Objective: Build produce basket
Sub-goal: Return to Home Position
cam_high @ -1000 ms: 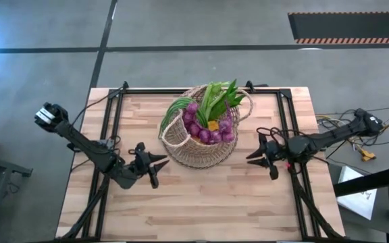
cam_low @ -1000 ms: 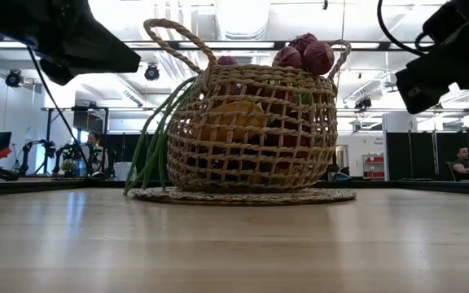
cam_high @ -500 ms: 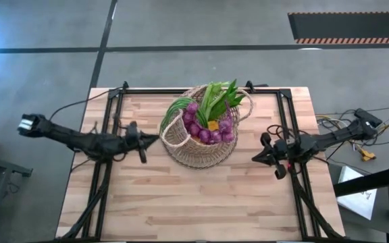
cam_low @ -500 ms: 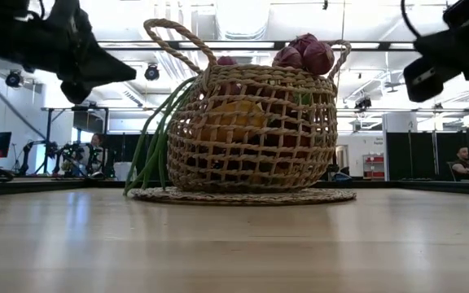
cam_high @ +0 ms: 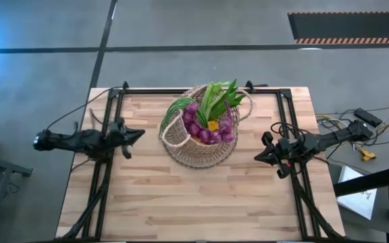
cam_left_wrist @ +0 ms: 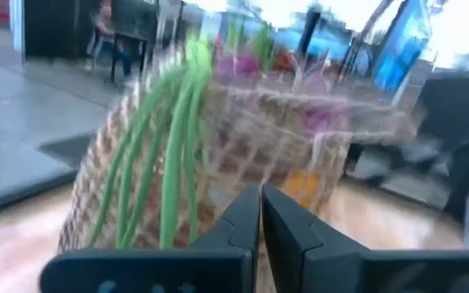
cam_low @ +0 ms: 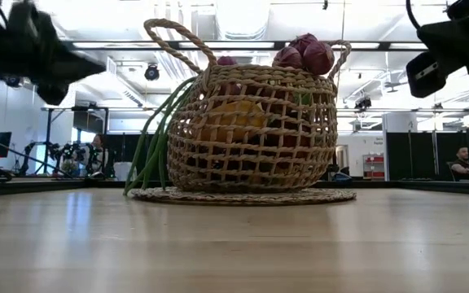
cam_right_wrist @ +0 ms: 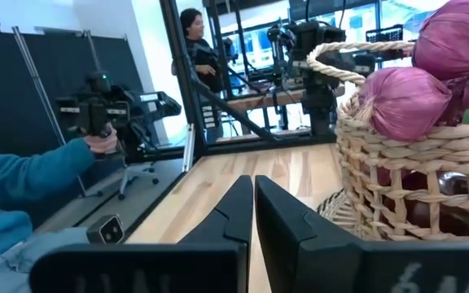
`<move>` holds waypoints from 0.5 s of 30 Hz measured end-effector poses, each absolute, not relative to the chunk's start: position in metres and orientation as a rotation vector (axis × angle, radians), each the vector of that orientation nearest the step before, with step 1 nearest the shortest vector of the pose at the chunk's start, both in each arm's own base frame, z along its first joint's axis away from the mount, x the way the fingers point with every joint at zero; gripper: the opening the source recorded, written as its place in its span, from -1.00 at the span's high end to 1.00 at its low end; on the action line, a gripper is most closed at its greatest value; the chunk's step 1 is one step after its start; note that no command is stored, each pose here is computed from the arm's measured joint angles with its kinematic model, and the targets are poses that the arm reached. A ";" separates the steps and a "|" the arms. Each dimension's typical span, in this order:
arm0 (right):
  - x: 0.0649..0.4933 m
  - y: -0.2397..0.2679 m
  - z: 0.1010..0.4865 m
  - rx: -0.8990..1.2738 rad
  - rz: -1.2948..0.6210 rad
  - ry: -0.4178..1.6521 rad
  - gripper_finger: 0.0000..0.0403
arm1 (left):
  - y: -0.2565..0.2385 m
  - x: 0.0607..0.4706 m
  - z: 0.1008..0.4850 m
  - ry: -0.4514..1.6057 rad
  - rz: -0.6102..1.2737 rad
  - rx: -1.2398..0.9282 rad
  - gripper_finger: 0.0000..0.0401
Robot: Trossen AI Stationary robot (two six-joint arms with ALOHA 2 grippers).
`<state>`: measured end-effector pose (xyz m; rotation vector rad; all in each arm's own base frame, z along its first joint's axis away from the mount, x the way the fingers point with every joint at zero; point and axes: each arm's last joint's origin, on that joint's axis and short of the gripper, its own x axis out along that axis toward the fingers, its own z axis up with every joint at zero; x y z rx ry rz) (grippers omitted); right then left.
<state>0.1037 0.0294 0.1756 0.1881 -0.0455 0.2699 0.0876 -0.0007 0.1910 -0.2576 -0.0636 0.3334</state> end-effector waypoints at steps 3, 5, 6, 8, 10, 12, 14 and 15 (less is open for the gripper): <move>0.104 0.030 0.175 0.173 0.277 -0.042 0.96 | -0.001 0.093 0.180 0.006 0.325 -0.229 1.00; 0.103 0.030 0.175 0.171 0.287 -0.040 0.96 | -0.001 0.096 0.178 -0.010 0.317 -0.225 1.00; 0.103 0.030 0.175 0.171 0.287 -0.040 0.96 | 0.000 0.098 0.173 -0.002 0.322 -0.215 1.00; 0.104 0.030 0.175 0.171 0.286 -0.037 0.96 | 0.000 0.100 0.168 -0.034 0.295 -0.197 1.00; 0.104 0.030 0.174 0.171 0.286 -0.036 0.96 | 0.002 0.101 0.168 -0.032 0.272 -0.176 1.00; 0.104 0.030 0.175 0.173 0.286 -0.038 0.96 | 0.004 0.101 0.170 -0.049 0.262 -0.165 1.00; 0.104 0.030 0.174 0.172 0.286 -0.032 0.96 | 0.006 0.100 0.171 -0.063 0.238 -0.150 1.00; 0.104 0.030 0.173 0.169 0.285 -0.025 0.96 | 0.007 0.100 0.172 -0.070 0.223 -0.143 1.00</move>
